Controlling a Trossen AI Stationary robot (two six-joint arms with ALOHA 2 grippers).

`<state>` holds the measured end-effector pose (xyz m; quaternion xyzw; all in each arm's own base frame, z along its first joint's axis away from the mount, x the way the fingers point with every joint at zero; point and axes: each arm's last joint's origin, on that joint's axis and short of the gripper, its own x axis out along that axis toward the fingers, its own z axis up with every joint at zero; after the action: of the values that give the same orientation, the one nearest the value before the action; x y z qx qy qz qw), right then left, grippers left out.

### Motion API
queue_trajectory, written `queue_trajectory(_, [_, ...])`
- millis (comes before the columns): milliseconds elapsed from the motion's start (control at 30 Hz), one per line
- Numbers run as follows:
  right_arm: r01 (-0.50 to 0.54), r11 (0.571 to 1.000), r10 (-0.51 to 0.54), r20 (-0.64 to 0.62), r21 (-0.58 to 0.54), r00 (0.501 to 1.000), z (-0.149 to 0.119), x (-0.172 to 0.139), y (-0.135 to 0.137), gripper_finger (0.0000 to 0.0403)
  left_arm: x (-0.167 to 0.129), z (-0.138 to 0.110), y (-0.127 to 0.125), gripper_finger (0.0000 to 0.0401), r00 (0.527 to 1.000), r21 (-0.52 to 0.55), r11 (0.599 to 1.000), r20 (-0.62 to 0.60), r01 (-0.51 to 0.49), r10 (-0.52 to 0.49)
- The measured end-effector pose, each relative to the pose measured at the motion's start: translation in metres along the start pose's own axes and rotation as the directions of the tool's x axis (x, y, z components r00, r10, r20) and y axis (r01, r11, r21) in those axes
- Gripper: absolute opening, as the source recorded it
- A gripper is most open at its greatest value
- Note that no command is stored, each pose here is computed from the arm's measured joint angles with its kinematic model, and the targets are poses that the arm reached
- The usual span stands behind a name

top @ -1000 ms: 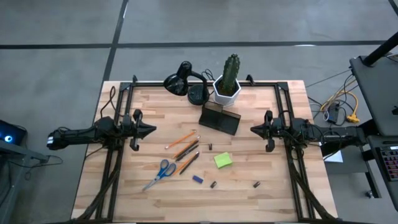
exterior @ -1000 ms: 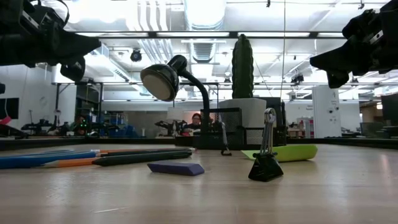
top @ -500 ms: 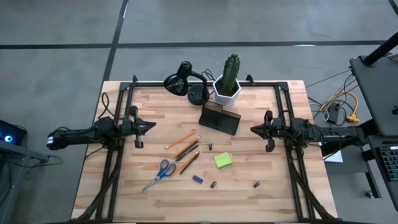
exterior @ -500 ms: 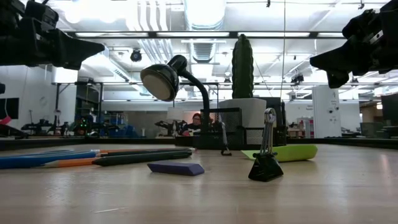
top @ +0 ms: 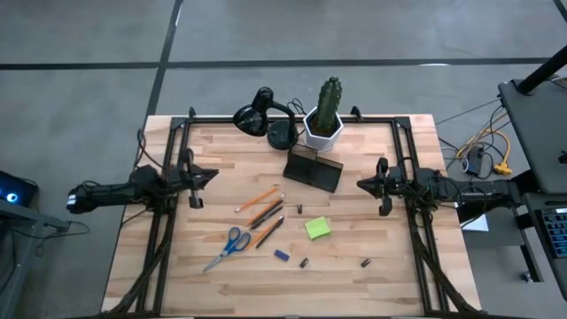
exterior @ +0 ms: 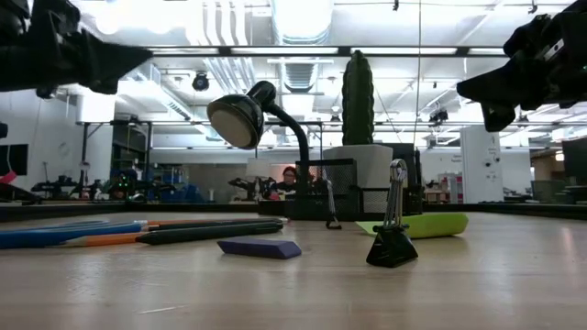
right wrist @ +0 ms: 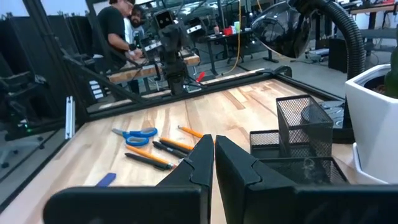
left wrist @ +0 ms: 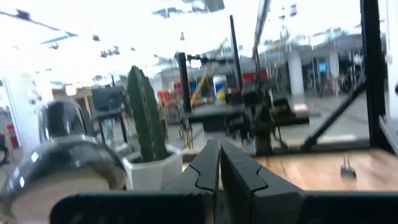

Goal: Pick and place office supplies into organizer
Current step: Put the top black binder clip into the black desk organizer

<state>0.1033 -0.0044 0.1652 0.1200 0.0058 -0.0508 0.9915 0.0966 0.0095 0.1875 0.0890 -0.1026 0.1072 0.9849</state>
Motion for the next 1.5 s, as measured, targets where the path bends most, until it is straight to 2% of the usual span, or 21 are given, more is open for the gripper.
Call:
queue_trajectory(133, [-0.001,1.0,0.001,0.002,0.002,1.0,0.0,0.0,0.0,0.0009,0.0,0.009,0.002,0.0,0.995,-0.032,0.999,0.097,-0.015,0.018])
queue_trajectory(233, [-0.001,1.0,0.001,0.002,0.002,1.0,0.0,0.0,0.0,0.0009,-0.001,0.015,0.003,0.0,0.988,-0.174,0.985,0.149,-0.016,0.042])
queue_trajectory(367, [-0.001,1.0,0.001,0.0,0.024,1.0,0.0,0.0,0.0,0.0009,-0.002,0.016,0.005,0.0,0.982,-0.372,0.928,0.16,-0.031,0.097])
queue_trajectory(500, [0.006,0.983,-0.003,-0.015,0.184,1.0,-0.001,0.0,0.0,0.0009,-0.001,0.016,0.005,0.0,0.983,-0.512,0.859,0.157,-0.003,0.097])
queue_trajectory(633, [0.008,0.945,-0.005,-0.01,0.326,1.0,-0.001,0.0,0.0,0.0009,-0.001,0.016,0.005,0.0,0.984,-0.525,0.851,0.151,-0.005,0.098])
queue_trajectory(700, [0.024,0.913,-0.028,0.005,0.407,1.0,0.0,0.0,-0.001,0.0008,0.0,0.015,0.005,0.0,0.985,-0.521,0.854,0.143,-0.012,0.101])
queue_trajectory(833, [0.095,0.8,-0.143,0.035,0.592,0.989,0.001,0.0,-0.004,0.0008,0.0,0.015,0.005,0.0,0.984,-0.532,0.847,0.142,-0.015,0.107])
queue_trajectory(967, [0.149,0.748,-0.265,0.086,0.647,0.96,0.004,-0.001,-0.007,0.0008,0.0,0.015,0.005,0.0,0.984,-0.576,0.817,0.141,-0.009,0.111])
queue_trajectory(1233, [0.014,0.797,-0.227,0.279,0.604,0.933,0.023,-0.004,-0.003,0.0009,0.001,0.013,0.005,0.0007,0.986,-0.592,0.806,0.117,-0.024,0.115])
queue_trajectory(1367, [-0.014,0.799,-0.215,0.306,0.601,0.928,0.026,-0.004,-0.002,0.0021,0.004,0.01,0.004,0.0036,0.989,-0.607,0.794,0.092,-0.033,0.111])
queue_trajectory(1500, [-0.016,0.783,-0.212,0.291,0.622,0.933,0.025,-0.003,-0.002,0.0051,0.006,0.01,0.004,0.0076,0.991,-0.607,0.794,0.082,-0.037,0.109])
